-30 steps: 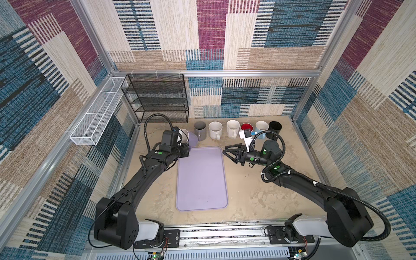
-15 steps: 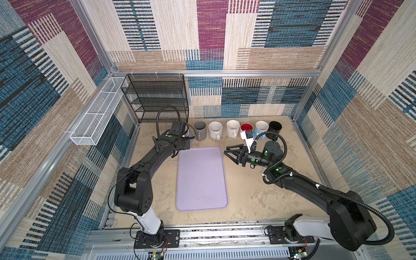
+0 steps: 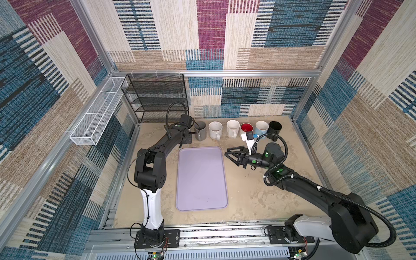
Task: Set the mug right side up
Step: 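Lower the lavender mug upright beside the grey mug with the left gripper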
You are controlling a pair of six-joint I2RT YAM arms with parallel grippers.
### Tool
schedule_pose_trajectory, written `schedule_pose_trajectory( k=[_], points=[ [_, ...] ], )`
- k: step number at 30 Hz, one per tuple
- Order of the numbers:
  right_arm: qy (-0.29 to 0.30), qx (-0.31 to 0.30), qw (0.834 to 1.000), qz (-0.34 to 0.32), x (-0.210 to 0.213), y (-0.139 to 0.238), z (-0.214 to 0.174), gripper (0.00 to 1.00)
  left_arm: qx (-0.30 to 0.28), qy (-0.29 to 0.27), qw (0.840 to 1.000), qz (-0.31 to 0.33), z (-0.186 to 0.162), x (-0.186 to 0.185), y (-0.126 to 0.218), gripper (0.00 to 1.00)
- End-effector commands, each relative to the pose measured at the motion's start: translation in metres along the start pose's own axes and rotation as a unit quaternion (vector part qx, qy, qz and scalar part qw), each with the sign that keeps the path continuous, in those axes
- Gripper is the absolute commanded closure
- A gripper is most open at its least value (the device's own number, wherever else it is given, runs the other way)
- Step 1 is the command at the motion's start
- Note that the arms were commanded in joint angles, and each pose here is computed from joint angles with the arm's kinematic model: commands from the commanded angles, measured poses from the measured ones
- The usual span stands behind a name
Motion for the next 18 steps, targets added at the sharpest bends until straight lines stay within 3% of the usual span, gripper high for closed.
schedule_pose_trajectory(
  k=[1, 18],
  points=[
    [0.000, -0.002, 1.000, -0.004, -0.001, 0.001, 0.000, 0.48, -0.002, -0.011, 1.000, 0.022, 0.007, 0.005, -0.005, 1.00],
    [-0.002, -0.004, 1.000, -0.008, -0.001, 0.004, -0.003, 0.48, 0.020, -0.040, 0.999, 0.030, 0.013, 0.002, -0.018, 1.00]
  ],
)
Point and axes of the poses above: each gripper's point midway between its finger pads, its own y axis back along the fingers, its own x axis along the line the jaws close on, z = x × y, the point moved 2 cm from there along y, back along the fingers, and after that the axes turned 7 degrees about -y, right-handed, at the moved point
